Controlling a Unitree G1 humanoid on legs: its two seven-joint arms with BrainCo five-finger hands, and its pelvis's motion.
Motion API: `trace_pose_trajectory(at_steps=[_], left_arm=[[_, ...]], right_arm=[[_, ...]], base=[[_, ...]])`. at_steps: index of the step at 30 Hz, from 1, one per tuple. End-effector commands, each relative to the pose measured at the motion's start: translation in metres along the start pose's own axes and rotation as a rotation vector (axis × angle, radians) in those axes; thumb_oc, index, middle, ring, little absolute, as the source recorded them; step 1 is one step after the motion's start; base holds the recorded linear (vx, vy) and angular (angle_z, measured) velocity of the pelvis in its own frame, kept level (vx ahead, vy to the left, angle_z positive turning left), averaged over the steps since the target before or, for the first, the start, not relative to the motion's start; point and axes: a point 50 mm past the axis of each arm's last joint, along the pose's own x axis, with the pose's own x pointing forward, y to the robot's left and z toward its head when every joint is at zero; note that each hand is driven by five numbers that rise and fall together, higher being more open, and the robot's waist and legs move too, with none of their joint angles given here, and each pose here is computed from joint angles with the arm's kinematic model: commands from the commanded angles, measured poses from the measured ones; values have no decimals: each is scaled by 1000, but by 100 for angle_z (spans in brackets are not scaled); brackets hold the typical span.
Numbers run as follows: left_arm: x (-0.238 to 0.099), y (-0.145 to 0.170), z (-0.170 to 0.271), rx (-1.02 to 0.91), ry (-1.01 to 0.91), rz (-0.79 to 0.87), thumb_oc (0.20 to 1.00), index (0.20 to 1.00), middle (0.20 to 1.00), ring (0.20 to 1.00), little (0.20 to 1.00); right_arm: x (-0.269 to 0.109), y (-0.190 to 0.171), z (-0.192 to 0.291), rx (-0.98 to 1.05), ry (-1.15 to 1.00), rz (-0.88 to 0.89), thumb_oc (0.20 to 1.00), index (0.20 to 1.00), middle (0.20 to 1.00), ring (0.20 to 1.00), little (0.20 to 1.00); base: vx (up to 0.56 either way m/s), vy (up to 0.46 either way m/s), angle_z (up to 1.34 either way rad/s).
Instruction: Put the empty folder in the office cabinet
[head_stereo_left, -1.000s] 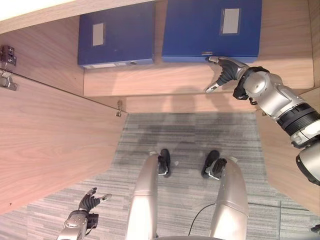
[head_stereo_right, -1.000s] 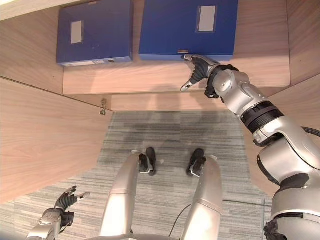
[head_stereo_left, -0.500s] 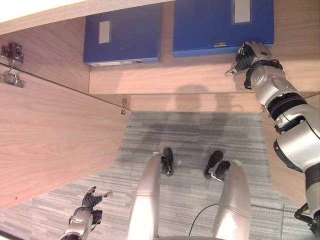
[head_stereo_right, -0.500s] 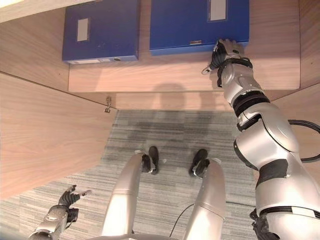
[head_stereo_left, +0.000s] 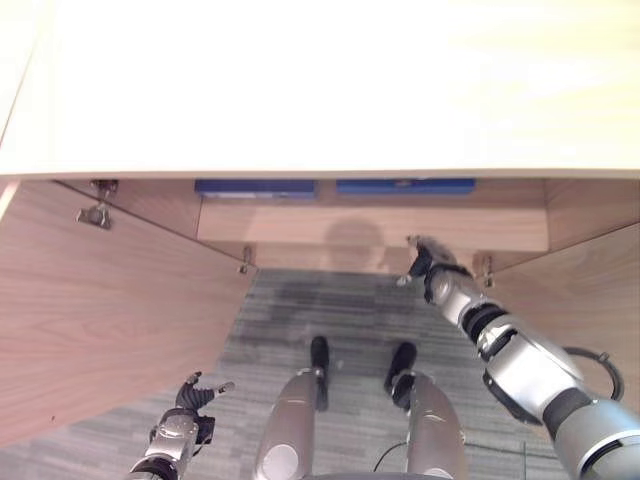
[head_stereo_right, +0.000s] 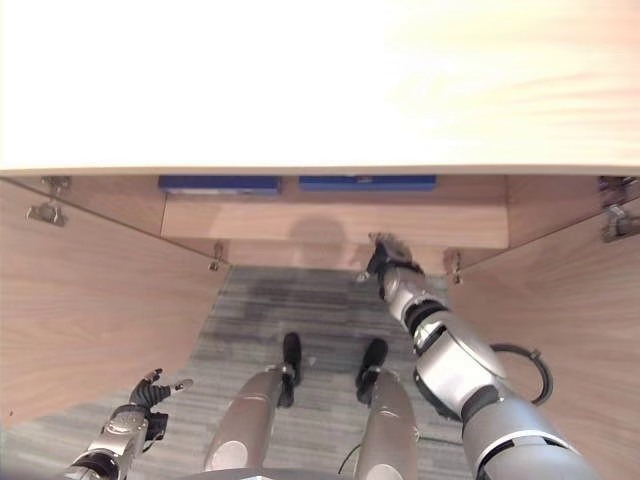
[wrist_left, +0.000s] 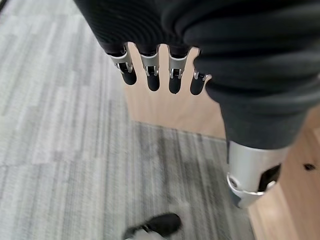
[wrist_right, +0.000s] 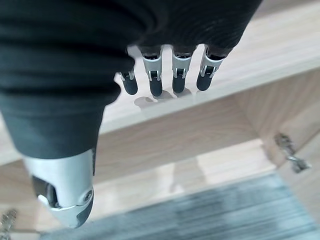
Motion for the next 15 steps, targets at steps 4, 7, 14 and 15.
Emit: trace_pose_trajectory(at_steps=[4, 7, 14, 15], left_arm=[[-8, -8, -31, 138, 88, -24, 1000, 1000, 1000, 1000, 1000], [-8, -21, -30, 200, 87, -79, 1000, 1000, 1000, 1000, 1000], [-14, -57, -30, 300, 86, -223, 1000, 1000, 1000, 1000, 1000], [-12, -64, -18, 327, 57, -239, 1000, 1000, 1000, 1000, 1000]], right_arm=[[-13, 39, -37, -102, 93, 103, 1000, 1000, 1000, 1000, 1000], [-27, 77, -30, -64, 69, 203, 1000, 1000, 1000, 1000, 1000], [-81, 156, -71, 179, 264, 438, 1000, 1000, 1000, 1000, 1000], [-93, 168, -81, 222, 329, 478, 1000, 1000, 1000, 1000, 1000]], base=[[-15, -213, 5], [-53, -62, -12], [28, 228, -20], [-29, 363, -63]])
